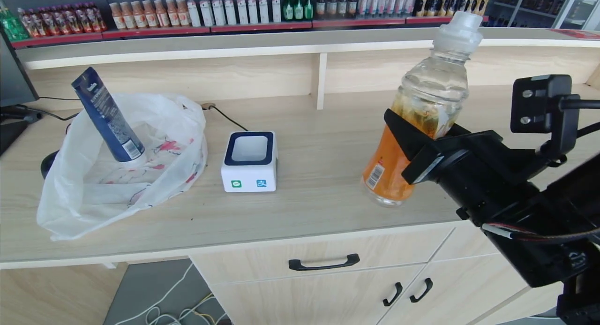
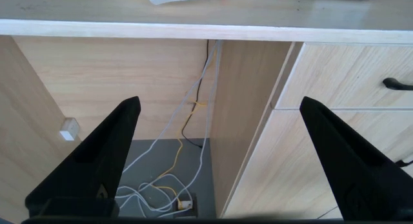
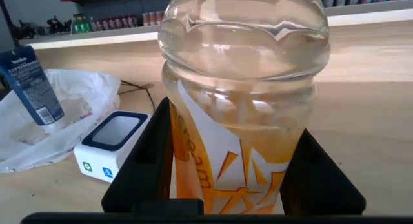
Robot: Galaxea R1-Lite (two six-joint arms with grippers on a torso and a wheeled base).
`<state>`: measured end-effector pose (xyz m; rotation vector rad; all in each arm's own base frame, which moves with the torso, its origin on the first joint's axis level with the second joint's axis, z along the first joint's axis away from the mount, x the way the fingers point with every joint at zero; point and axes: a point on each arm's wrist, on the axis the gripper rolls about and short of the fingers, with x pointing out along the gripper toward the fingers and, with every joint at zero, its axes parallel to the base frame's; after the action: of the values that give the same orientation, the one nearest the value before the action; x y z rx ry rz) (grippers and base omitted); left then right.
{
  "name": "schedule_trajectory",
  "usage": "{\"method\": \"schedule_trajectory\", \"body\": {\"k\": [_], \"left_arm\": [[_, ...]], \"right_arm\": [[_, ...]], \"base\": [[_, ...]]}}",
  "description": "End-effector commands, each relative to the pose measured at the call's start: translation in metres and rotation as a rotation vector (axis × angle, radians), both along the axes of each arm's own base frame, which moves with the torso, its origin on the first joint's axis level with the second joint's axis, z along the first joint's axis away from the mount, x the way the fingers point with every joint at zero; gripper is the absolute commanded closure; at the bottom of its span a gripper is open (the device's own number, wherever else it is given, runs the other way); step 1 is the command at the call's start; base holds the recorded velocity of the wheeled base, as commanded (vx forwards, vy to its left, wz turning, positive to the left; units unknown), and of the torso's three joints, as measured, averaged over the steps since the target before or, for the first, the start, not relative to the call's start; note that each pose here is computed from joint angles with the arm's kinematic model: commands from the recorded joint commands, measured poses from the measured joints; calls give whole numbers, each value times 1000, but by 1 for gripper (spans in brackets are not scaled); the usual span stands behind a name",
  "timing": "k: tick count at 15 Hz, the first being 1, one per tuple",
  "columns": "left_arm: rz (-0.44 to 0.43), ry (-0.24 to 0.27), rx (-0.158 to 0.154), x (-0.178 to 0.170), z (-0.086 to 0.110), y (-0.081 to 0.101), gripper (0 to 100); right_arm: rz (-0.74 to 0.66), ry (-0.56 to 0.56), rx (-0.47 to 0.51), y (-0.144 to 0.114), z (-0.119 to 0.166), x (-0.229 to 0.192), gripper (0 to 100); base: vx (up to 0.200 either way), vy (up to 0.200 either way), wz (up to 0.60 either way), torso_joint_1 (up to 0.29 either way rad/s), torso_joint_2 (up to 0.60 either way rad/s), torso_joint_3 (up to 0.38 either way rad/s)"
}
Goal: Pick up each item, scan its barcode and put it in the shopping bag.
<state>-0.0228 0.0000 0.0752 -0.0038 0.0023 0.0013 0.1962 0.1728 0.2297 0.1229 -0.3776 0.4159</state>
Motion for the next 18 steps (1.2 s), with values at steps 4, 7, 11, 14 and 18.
{"method": "schedule_trajectory", "body": {"k": [4, 7, 11, 14, 18], "left_arm": [[0, -1, -1, 0, 0, 0, 0], [0, -1, -1, 0, 0, 0, 0], [0, -1, -2, 0, 0, 0, 0], [0, -1, -2, 0, 0, 0, 0], [0, -1, -1, 0, 0, 0, 0]], "right_arm": [[3, 4, -3, 3, -2, 2, 100], [5, -2, 1, 3, -1, 3, 100], [5, -2, 1, 3, -1, 3, 100], [3, -5, 4, 2, 0, 2, 100], [14, -6, 4, 2, 1, 1, 100]], "base": [[0, 200, 0, 5, 1, 1], [0, 200, 0, 9, -1, 1], [0, 200, 0, 4, 6, 2], [0, 200, 0, 2, -1, 1], [0, 0, 0, 0, 0, 0]]}}
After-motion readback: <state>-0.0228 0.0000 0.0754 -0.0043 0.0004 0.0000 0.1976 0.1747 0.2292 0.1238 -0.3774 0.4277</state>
